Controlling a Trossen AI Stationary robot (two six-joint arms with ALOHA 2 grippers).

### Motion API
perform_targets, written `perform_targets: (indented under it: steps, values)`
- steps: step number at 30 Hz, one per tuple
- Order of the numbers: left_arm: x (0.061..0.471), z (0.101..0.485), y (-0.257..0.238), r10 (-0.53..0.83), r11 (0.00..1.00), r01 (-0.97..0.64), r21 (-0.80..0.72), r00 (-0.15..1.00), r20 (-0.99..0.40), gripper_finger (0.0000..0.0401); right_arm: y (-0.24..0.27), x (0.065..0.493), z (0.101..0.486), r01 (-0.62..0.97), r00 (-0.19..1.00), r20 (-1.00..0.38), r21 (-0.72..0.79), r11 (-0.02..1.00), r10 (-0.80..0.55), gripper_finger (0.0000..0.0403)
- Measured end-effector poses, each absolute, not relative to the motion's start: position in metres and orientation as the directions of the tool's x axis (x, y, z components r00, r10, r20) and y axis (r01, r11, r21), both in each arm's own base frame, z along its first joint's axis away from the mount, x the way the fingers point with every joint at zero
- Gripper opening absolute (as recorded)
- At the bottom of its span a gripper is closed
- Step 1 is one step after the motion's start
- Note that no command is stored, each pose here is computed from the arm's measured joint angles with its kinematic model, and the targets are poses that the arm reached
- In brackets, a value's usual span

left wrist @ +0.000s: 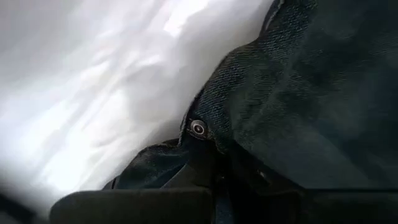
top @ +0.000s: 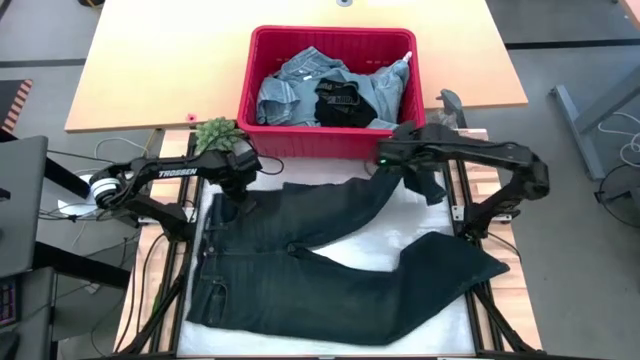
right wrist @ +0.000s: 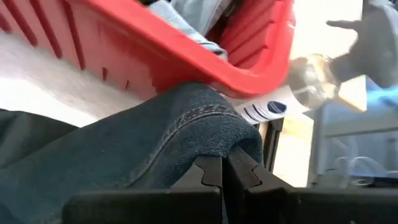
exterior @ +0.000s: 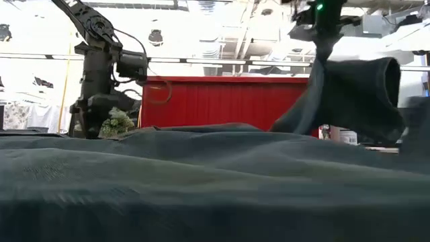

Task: Fold Laundry from Bin
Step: Fold the black pants

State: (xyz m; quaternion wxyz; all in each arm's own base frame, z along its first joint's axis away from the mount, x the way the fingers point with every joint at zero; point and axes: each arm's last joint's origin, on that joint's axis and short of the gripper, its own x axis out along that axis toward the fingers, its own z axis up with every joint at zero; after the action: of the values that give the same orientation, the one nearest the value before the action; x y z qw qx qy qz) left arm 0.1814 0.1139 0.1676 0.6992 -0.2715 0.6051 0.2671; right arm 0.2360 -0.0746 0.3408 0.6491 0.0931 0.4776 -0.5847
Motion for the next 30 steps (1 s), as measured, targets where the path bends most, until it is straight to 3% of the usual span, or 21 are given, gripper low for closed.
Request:
perform_targets:
  steps: [7,16,23,30]
  values:
    - [0.185,0.186,0.105,0.091,0.704,-0.7,-0.118,0.253,-0.963,0.0003,-0.052,0.291,0.282,0.717,-0.225,-0.742,-0.565,0.409,-0.631,0.0018]
    - [0.168,0.196,0.095,0.074,0.694,-0.715,-0.08,0.183,-0.98,0.0003,-0.006,0.33,0.213,0.545,-0.312,-0.775,-0.62,0.564,-0.55,0.002]
    - [0.15,0.2,0.089,0.142,0.644,-0.759,0.089,0.004,-0.99,0.0003,0.013,0.333,0.203,0.506,-0.312,-0.78,-0.62,0.599,-0.543,0.0024]
    - [0.151,0.2,0.088,0.144,0.683,-0.724,0.092,0.011,-0.989,0.0048,0.019,0.333,0.205,0.532,-0.29,-0.793,-0.599,0.599,-0.536,0.0032]
